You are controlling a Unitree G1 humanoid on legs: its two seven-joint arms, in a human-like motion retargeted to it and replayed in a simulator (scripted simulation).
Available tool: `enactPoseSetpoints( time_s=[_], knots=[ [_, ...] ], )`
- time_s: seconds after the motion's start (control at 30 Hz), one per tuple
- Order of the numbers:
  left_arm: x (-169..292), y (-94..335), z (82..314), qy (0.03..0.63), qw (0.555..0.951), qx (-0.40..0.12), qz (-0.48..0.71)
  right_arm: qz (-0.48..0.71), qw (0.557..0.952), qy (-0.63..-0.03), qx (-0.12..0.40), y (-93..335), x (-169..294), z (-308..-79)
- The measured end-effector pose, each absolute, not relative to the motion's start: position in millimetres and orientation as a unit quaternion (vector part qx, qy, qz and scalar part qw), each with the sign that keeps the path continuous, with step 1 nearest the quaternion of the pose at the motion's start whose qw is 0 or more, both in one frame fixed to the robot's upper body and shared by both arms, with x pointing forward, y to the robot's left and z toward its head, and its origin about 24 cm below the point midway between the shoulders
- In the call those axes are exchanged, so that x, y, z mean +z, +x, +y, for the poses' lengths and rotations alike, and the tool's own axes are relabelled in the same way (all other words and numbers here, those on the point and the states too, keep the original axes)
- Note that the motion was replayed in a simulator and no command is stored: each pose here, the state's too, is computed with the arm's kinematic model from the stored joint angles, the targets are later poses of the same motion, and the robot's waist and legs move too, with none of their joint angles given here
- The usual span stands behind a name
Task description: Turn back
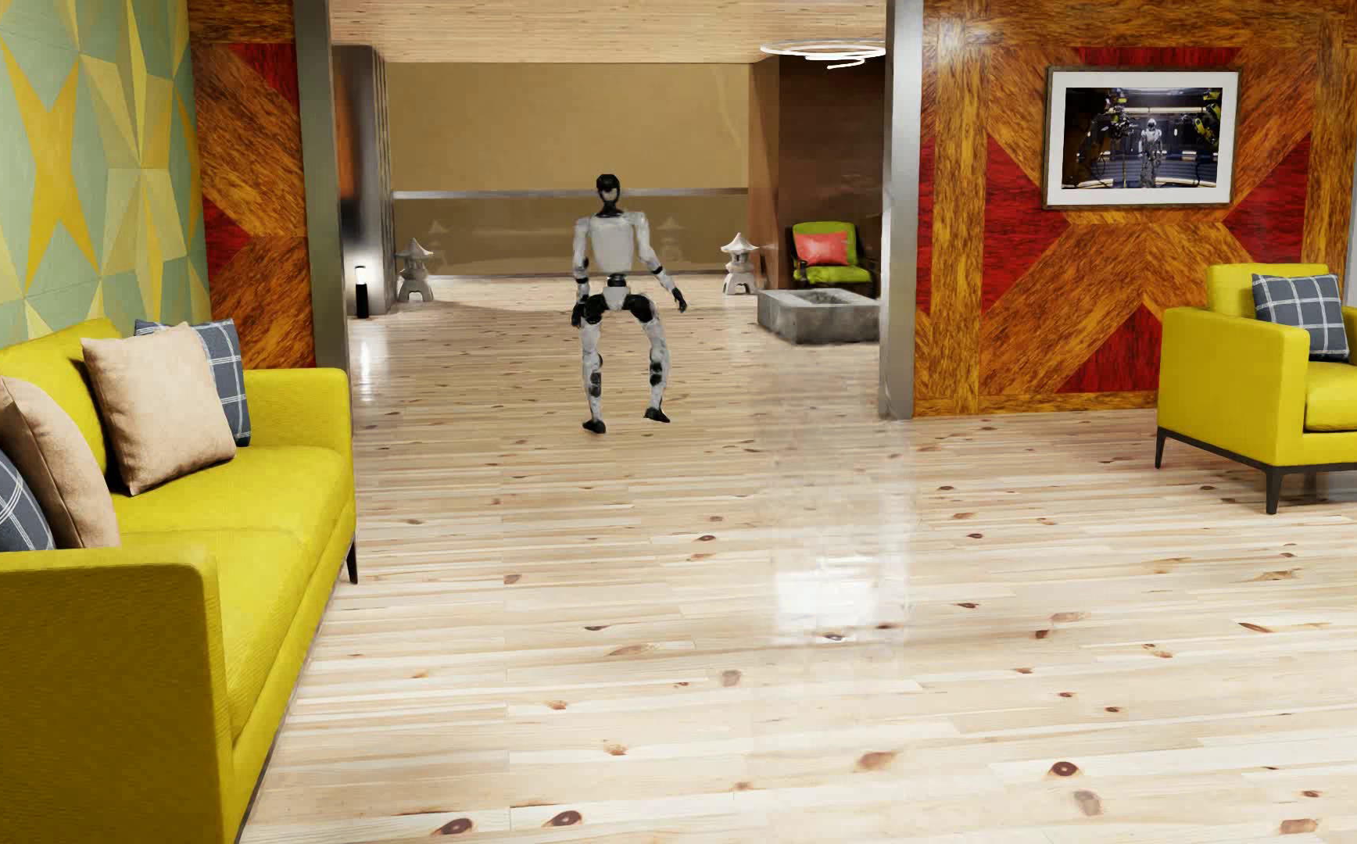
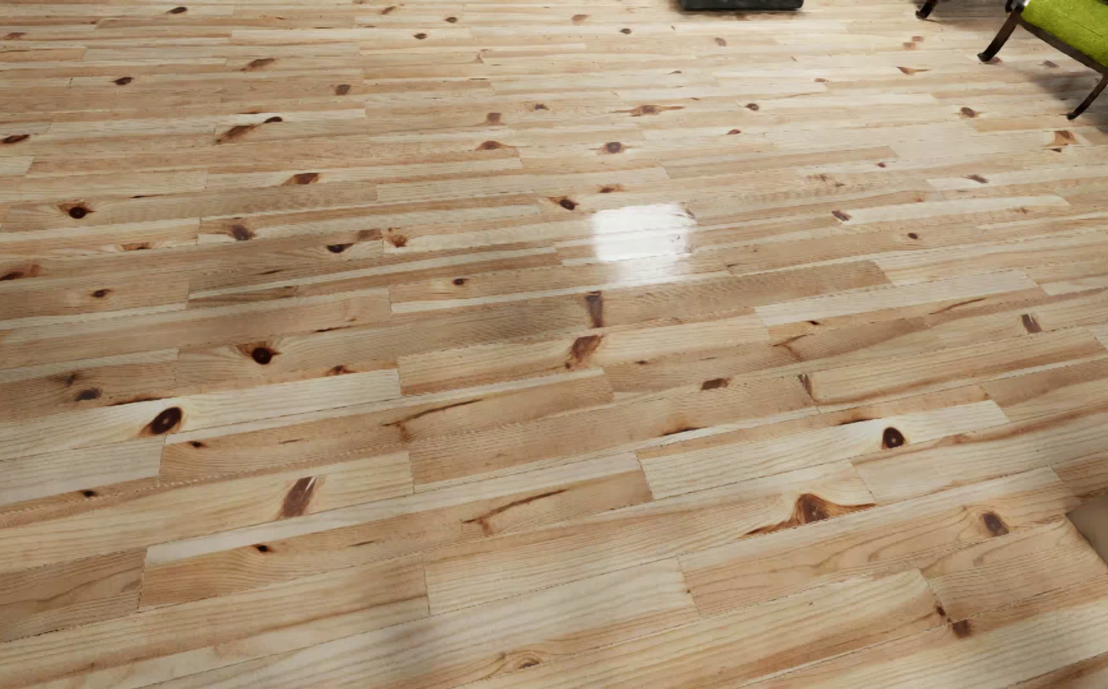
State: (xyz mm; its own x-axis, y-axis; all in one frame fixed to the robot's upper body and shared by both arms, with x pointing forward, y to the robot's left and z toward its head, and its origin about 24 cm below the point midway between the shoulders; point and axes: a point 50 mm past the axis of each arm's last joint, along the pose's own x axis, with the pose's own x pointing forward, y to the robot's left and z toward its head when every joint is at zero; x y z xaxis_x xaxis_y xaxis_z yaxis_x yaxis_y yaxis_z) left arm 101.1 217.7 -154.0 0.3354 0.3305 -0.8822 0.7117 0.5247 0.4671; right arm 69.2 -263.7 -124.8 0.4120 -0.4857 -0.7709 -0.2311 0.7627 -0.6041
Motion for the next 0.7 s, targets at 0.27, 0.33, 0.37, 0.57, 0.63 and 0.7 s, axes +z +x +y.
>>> enactPoseSetpoints(
  time_s=[0.27,0.33,0.37,0.57,0.63,0.7],
  knots=[
    [-90,233,211,0.529,0.759,-0.072,0.372,0.592,0.746,-0.302,0.050,55,-148,-225],
    [-82,236,200,0.489,0.806,-0.046,0.329,0.594,0.744,-0.297,0.067,62,-150,-218],
    [-82,232,193,0.476,0.820,-0.049,0.315,0.584,0.752,-0.301,0.060,67,-149,-217],
    [-128,163,204,0.470,0.738,-0.138,0.463,0.518,0.796,-0.312,0.007,95,-139,-212],
    [-146,125,219,0.441,0.692,-0.104,0.562,0.511,0.795,-0.328,0.009,98,-136,-220],
    [-158,82,223,0.421,0.644,-0.125,0.626,0.510,0.791,-0.339,0.007,101,-134,-230]
  ],
)
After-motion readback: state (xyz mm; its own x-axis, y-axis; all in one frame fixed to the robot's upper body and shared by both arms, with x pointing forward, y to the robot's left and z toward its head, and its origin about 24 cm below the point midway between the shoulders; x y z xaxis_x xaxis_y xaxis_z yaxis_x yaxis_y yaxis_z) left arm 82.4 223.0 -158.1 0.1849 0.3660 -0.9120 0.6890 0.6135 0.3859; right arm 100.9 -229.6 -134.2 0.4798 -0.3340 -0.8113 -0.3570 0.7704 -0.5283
